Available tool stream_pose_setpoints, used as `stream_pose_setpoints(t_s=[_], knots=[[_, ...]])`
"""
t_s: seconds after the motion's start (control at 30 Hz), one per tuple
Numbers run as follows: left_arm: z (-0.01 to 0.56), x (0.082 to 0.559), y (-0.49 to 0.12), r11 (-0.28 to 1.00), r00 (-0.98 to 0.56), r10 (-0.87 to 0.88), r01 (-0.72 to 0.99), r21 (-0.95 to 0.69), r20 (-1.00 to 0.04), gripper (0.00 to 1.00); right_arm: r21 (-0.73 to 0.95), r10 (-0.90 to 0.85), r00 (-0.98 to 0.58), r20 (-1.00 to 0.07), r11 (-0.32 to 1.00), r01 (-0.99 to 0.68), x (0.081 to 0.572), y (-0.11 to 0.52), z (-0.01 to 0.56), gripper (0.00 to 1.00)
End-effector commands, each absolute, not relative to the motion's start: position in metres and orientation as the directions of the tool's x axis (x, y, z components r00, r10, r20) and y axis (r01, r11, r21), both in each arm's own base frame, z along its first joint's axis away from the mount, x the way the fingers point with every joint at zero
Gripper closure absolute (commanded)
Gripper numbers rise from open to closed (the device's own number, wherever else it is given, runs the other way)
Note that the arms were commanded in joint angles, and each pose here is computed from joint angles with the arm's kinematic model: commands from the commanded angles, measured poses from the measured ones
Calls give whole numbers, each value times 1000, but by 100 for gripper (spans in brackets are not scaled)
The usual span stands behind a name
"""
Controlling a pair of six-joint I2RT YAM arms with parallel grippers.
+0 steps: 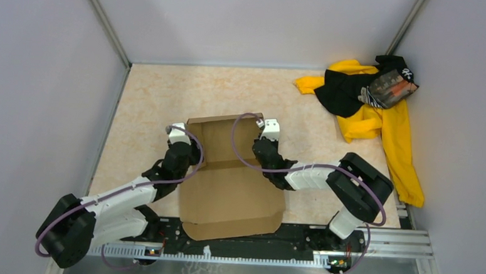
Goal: Fold the paper box
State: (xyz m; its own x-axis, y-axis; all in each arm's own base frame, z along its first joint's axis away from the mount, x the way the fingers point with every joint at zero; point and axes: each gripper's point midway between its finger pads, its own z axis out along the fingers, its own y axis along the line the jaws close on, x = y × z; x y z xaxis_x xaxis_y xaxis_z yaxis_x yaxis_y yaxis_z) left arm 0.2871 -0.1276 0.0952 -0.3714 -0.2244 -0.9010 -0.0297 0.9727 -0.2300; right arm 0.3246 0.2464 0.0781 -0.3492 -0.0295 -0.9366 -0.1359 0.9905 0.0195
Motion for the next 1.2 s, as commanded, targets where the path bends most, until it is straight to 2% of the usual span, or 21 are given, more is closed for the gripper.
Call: stream_pose_setpoints(t_s=[0.0,0.23,0.3,0.4,0.5,0.87,1.17], knots=[[106,293,-124,971,-344,-237,-73,-226,-909,43,1,-53,-360,-931,989,-150,318,252,78,100],[107,295,-113,975,-340,-210,-139,-172,-917,46,10,-42,-355,-934,990,-142,316,251,83,100],[107,297,-111,976,-346,-195,-164,-146,-918,53,16,-35,-355,-934,990,-140,316,251,85,100],[104,301,-109,977,-374,-160,-194,-91,-913,69,18,-33,-359,-933,990,-139,315,251,86,100],[102,303,-107,974,-397,-128,-223,-40,-909,76,18,-31,-363,-931,991,-129,314,249,87,100],[108,303,-106,968,-416,-51,-243,57,-908,75,-64,-76,-375,-924,997,-44,323,238,87,100],[111,302,-105,961,-428,-7,-253,113,-904,75,-69,-47,-422,-905,997,37,327,231,84,100]])
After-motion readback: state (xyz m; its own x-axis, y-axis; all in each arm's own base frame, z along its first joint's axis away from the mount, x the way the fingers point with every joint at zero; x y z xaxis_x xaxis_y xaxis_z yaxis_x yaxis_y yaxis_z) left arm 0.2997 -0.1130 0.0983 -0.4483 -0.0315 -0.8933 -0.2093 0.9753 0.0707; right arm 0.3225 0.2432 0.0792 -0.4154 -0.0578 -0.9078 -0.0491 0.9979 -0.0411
